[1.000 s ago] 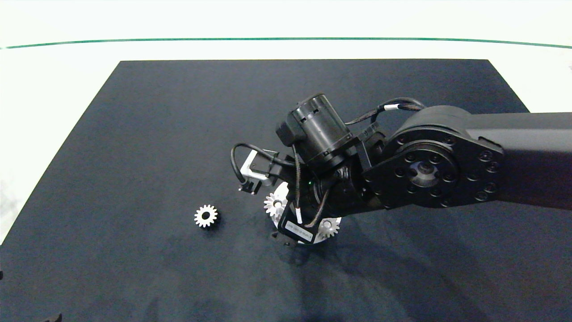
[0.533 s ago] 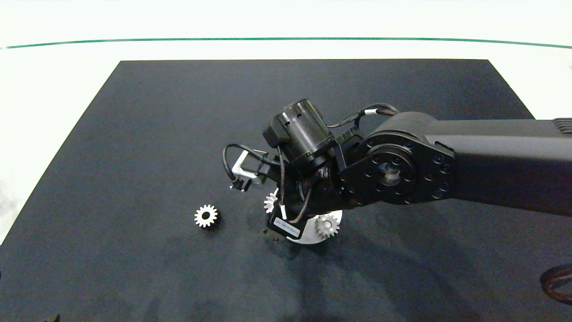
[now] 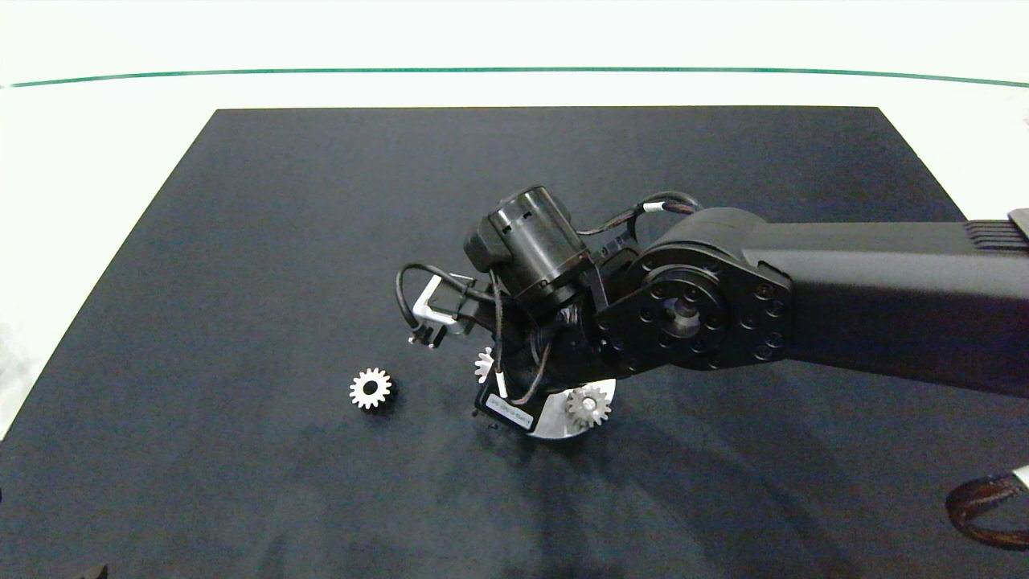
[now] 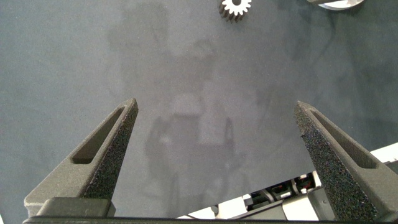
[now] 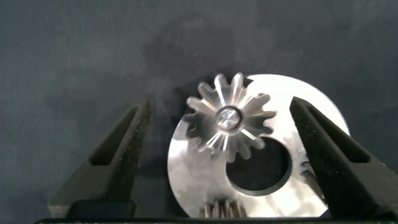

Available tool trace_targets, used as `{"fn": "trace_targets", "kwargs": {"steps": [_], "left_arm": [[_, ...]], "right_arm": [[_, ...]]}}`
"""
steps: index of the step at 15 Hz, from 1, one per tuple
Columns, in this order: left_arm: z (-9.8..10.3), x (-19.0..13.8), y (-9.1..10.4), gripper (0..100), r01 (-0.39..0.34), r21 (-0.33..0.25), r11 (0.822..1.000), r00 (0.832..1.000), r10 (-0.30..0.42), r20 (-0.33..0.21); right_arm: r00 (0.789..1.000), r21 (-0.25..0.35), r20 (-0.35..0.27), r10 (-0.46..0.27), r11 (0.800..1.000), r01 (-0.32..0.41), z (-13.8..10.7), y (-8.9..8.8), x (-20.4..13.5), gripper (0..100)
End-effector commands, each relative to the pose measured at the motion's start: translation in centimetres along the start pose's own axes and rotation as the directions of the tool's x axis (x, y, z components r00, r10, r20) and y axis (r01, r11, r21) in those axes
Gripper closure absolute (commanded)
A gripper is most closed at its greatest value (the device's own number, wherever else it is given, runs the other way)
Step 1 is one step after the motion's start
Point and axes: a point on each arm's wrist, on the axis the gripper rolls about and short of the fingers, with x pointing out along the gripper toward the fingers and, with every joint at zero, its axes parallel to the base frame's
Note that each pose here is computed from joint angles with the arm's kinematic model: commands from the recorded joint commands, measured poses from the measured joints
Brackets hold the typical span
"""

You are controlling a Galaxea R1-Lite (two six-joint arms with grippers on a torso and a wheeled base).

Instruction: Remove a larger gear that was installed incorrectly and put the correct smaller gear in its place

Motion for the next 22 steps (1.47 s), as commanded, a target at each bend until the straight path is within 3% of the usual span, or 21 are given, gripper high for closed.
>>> {"fn": "trace_targets", "kwargs": {"steps": [1,22], "left_arm": [[-0.03,0.00,0.00,0,0.000,0.000,1.000,1.000,0.000,-0.003],[-0.23,-0.41,-0.06,0,0.000,0.002,1.000,1.000,0.000,0.014]], "right_arm": [[1.000,-0.004,0.002,-0.001,1.000,0.001,0.03,-0.05,-0.31,18],[1.000,-0.009,-0.021,-0.019,1.000,0.019,-0.14,0.03,0.26,60]]}}
